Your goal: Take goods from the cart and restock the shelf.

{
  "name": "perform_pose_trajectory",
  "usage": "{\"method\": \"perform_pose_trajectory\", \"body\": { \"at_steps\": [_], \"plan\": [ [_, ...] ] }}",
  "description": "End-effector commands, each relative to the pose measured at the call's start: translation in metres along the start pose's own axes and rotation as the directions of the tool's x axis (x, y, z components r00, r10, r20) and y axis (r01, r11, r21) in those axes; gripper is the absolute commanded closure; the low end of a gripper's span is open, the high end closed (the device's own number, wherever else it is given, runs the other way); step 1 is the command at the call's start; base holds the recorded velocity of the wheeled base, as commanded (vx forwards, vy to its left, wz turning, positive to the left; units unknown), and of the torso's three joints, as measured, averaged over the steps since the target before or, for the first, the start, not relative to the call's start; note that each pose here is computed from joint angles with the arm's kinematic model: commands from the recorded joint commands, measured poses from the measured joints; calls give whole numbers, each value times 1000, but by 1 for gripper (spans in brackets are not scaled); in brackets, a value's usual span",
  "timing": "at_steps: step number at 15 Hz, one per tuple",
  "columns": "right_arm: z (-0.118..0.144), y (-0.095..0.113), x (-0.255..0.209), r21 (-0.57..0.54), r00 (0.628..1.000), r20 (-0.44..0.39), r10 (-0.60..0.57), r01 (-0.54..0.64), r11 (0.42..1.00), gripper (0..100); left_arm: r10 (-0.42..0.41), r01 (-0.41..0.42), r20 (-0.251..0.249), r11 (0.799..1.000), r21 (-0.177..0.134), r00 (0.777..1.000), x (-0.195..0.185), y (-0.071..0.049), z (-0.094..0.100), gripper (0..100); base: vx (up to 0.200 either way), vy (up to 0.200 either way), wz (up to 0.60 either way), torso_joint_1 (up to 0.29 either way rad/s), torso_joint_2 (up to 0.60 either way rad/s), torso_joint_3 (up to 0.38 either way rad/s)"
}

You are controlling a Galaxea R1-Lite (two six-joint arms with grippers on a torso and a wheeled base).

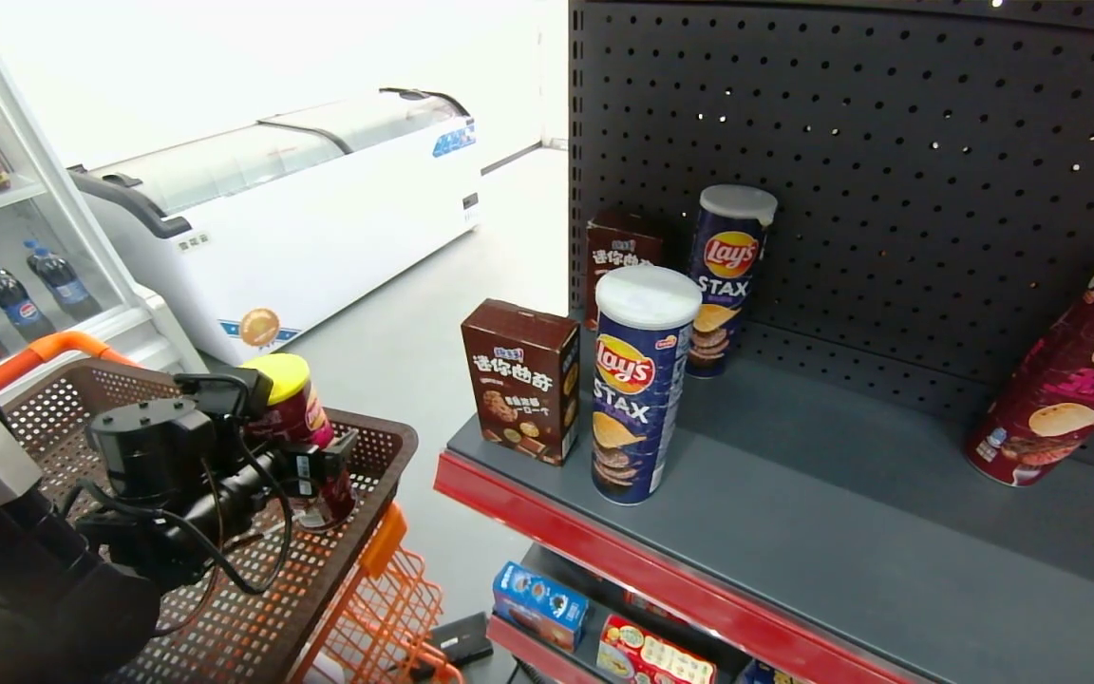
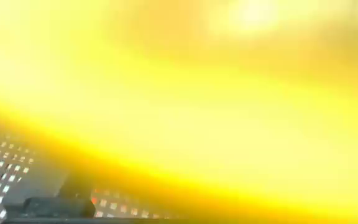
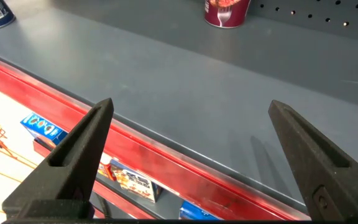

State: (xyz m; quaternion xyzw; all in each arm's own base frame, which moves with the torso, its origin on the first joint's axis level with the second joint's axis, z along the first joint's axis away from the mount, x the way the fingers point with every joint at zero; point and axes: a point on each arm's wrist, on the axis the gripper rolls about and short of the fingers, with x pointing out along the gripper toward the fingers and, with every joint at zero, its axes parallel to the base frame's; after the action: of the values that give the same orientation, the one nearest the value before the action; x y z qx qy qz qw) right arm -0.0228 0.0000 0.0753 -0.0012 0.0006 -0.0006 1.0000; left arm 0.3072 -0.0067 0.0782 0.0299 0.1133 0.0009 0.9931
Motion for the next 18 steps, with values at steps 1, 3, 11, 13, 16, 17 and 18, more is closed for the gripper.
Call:
{"method": "perform_pose_trajectory", "body": {
  "at_steps": [1, 3, 11, 13, 16, 17, 18],
  "plan": [
    [0, 0, 0, -1, 1000, -2, 0, 0, 1000, 0, -1, 1, -23, 1000, 1, 1000, 7, -1, -8, 0, 0, 0, 0, 0, 0, 0],
    [0, 0, 0, -1, 1000, -2, 0, 0, 1000, 0, -1, 1, -6, 1000, 6, 1000, 13, -1, -5, 100, 0, 0, 0, 0, 0, 0],
    [0, 0, 0, -1, 1000, -2, 0, 0, 1000, 0, -70, 68, 122, 997, 20, 990, -38, -12, 57, 100, 0, 0, 0, 0, 0, 0],
    [0, 0, 0, -1, 1000, -2, 0, 0, 1000, 0, -107, 104, 167, 994, 27, 980, -65, -10, 77, 100, 0, 0, 0, 0, 0, 0],
    [0, 0, 0, -1, 1000, -2, 0, 0, 1000, 0, -157, 151, 272, 988, 42, 949, -97, -18, 102, 100, 0, 0, 0, 0, 0, 0],
    [0, 0, 0, -1, 1000, -2, 0, 0, 1000, 0, -183, 174, 252, 983, 56, 950, -109, -22, 105, 100, 0, 0, 0, 0, 0, 0],
    [0, 0, 0, -1, 1000, -2, 0, 0, 1000, 0, -194, 184, 244, 981, 63, 950, -117, -23, 109, 100, 0, 0, 0, 0, 0, 0]
  ]
}}
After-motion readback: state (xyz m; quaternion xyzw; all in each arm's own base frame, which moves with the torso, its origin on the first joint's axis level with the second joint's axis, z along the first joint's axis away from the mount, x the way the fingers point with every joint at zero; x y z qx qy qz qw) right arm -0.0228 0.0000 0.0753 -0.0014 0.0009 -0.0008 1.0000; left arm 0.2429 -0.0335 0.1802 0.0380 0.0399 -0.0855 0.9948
